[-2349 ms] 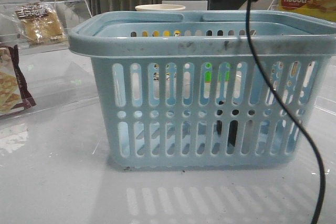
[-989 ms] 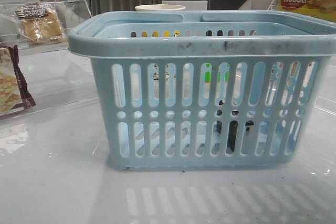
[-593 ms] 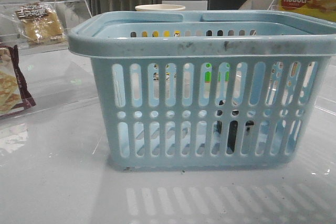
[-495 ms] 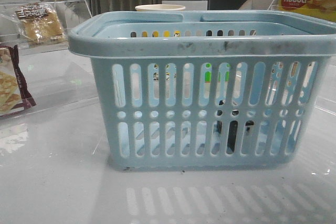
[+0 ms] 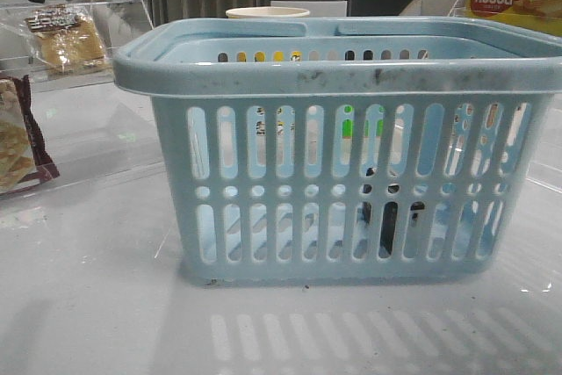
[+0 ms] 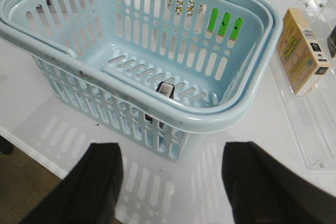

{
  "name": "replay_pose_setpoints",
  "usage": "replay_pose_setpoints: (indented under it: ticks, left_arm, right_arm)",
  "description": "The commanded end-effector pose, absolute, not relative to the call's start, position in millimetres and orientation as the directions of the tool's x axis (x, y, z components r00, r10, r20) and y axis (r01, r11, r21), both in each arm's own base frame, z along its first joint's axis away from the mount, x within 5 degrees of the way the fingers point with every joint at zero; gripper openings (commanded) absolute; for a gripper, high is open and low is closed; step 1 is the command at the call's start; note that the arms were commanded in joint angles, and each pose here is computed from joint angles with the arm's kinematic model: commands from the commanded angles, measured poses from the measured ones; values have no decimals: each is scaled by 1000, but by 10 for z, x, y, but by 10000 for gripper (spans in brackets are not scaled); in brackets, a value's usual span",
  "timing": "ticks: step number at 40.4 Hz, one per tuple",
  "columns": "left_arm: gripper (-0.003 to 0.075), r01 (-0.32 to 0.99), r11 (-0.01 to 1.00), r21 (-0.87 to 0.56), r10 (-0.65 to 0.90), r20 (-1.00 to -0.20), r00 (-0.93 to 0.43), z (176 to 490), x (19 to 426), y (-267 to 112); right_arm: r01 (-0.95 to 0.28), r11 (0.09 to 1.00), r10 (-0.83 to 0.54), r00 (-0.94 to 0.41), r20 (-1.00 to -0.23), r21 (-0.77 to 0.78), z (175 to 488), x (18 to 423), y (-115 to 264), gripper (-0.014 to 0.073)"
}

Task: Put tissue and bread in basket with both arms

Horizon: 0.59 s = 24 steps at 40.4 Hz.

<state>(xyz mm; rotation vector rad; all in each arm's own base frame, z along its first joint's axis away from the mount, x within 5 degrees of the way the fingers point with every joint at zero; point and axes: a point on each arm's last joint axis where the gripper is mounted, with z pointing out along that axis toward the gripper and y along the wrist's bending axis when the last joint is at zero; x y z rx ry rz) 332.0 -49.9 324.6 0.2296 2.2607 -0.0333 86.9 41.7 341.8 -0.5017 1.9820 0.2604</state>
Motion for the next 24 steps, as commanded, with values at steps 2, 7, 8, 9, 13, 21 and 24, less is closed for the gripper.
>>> replay_pose_setpoints:
  ticks: [2, 7, 8, 9, 13, 21, 24]
  left_arm:
    - [622, 110, 994, -30, 34, -841, -539, 3473, 3622, -392]
    - [622, 60, 995, -79, -33, -836, -548, 3393, 3895, -270]
    - [622, 54, 995, -83, -40, -834, -550, 3361, 3949, -256]
    - [622, 50, 995, -83, -42, -837, -546, 3360, 3992, -245]
    - [622, 37, 995, -93, -59, -846, -530, 3279, 4175, -218]
    - [622, 32, 992, -122, -95, -891, -444, 3162, 4409, -260]
    - [621, 38, 992, -124, -98, -907, -409, 3136, 4458, -303]
  right_arm:
    - [-448, 892, -199, -294, -935, -49, 3568, 889, 420, 519]
    - [-448, 892, -199, -294, -935, -49, 3568, 889, 420, 519]
    - [-448, 892, -199, -294, -935, -49, 3568, 889, 420, 519]
    - [-448, 892, -199, -294, -935, -49, 3568, 889, 420, 519]
    - [-448, 892, -199, -294, -935, -49, 3568, 889, 420, 519]
    - [-448, 892, -199, -294, -935, -49, 3568, 889, 420, 519]
    - [-448, 892, -199, -294, -935, -49, 3568, 889, 420, 519]
